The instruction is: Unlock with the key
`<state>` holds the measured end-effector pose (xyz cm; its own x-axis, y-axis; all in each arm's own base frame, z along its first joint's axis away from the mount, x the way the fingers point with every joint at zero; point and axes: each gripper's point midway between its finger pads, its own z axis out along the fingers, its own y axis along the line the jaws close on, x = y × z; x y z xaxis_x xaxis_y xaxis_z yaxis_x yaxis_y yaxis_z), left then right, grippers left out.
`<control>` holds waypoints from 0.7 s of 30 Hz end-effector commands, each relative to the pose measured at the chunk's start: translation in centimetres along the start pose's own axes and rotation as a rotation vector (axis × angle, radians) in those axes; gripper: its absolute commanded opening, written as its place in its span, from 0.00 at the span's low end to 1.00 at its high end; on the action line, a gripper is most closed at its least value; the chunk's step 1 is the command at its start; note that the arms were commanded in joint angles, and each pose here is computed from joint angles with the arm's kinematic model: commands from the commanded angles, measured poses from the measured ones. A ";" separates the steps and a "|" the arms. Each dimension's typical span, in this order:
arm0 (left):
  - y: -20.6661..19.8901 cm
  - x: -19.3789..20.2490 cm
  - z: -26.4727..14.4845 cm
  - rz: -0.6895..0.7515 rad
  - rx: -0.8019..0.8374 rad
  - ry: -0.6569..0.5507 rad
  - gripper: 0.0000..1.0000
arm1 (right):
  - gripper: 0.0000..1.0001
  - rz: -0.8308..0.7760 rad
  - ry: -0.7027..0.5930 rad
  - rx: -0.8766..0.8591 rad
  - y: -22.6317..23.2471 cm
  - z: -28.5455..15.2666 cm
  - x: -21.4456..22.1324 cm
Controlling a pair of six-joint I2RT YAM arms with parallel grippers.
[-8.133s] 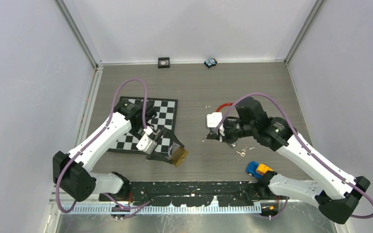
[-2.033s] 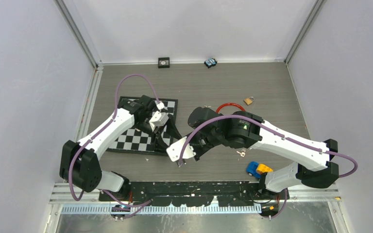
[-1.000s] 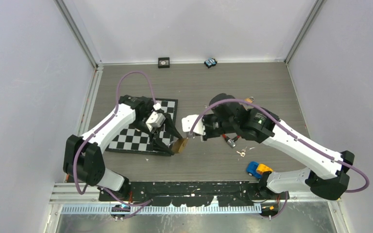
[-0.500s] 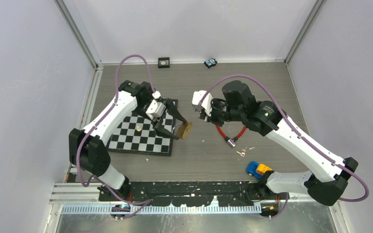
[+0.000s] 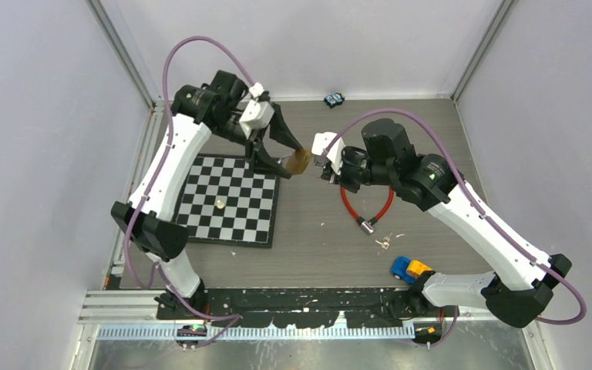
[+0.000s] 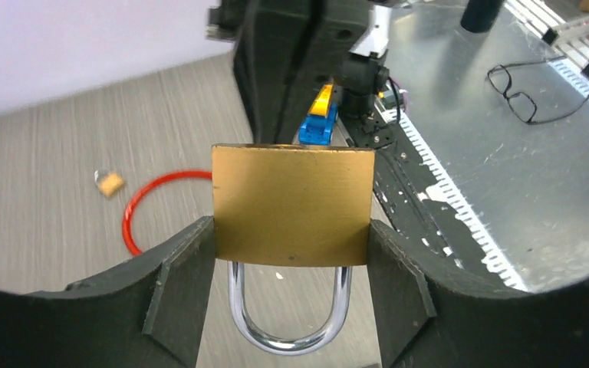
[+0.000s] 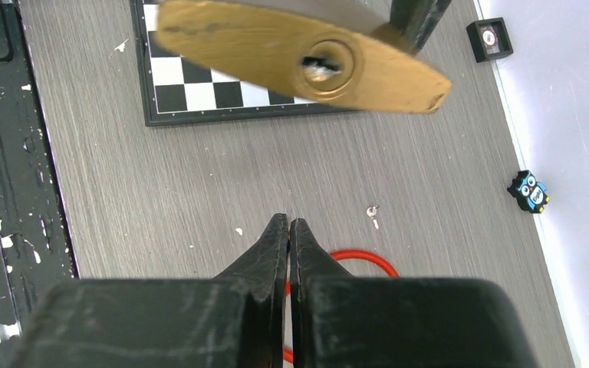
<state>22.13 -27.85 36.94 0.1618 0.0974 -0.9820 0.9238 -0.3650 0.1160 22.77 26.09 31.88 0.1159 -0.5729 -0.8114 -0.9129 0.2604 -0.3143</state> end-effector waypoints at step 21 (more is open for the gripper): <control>-0.9 4.8 -1.1 -0.247 -0.432 0.139 0.00 | 0.01 0.173 -0.101 -0.039 1.0 -0.6 -1.5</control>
<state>23.04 -25.42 30.20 -0.1340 0.3539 -0.9256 0.9879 0.1212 -0.0967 21.33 25.89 33.02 0.0314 -0.4920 -0.8701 -0.9285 0.3079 -0.2077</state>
